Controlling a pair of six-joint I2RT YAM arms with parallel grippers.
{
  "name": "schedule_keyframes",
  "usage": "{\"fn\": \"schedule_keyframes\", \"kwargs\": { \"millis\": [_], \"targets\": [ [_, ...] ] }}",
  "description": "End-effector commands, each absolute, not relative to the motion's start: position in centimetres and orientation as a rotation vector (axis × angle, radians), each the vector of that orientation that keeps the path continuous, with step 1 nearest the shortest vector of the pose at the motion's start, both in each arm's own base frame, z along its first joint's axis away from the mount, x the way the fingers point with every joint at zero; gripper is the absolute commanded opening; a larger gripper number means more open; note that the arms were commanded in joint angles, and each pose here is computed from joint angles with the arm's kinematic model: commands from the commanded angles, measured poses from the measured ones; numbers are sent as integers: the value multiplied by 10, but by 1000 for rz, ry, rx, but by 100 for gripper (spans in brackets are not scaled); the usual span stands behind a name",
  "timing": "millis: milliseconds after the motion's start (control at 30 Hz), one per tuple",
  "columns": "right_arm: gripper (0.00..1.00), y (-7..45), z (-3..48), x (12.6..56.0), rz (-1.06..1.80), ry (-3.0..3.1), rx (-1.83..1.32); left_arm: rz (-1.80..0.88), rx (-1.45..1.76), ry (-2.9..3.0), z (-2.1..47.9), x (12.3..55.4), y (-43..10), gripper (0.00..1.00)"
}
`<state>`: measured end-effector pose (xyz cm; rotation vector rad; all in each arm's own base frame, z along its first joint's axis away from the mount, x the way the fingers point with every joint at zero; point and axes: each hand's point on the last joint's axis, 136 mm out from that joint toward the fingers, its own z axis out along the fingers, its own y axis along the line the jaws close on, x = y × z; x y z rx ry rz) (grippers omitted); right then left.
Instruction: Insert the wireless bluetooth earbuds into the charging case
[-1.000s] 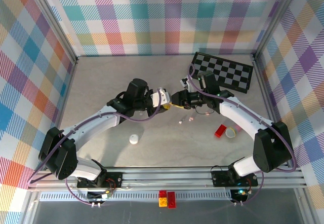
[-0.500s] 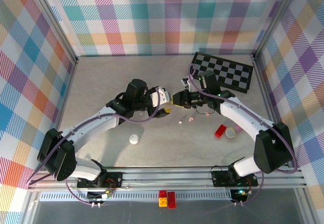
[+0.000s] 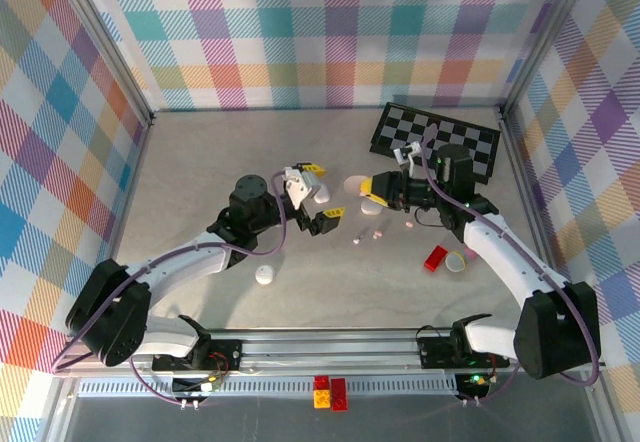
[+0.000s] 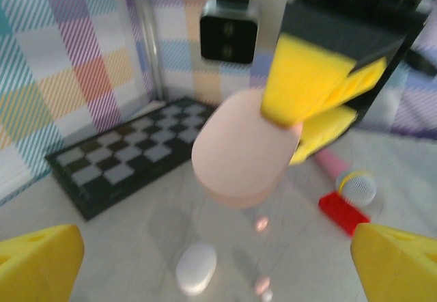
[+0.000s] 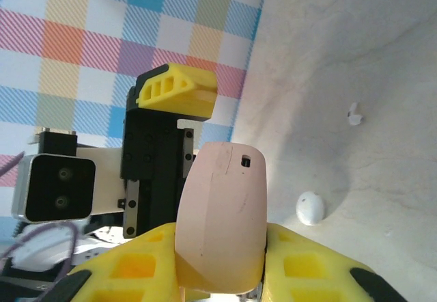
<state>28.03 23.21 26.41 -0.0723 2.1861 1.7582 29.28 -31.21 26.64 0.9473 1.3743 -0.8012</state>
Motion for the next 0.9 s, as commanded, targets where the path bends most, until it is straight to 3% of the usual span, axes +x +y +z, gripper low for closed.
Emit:
{"fn": "schedule_keyframes", "kwargs": {
  "millis": [0,267,533,700,867],
  "targets": [
    [8,234,305,263,1940,2066,-154,-930,910,1185,307,281,-318,98],
    [3,231,334,256,2052,1955,-113,-1018,911,1098,326,280,-329,95],
    [2,231,348,257,2118,1876,-77,-1040,935,1051,332,279,-342,85],
    [1,231,344,259,2137,1896,-34,-1076,978,1019,333,276,-350,71],
    [1,232,346,258,2147,1898,-40,-1096,969,970,339,275,-353,68]
  ]
}}
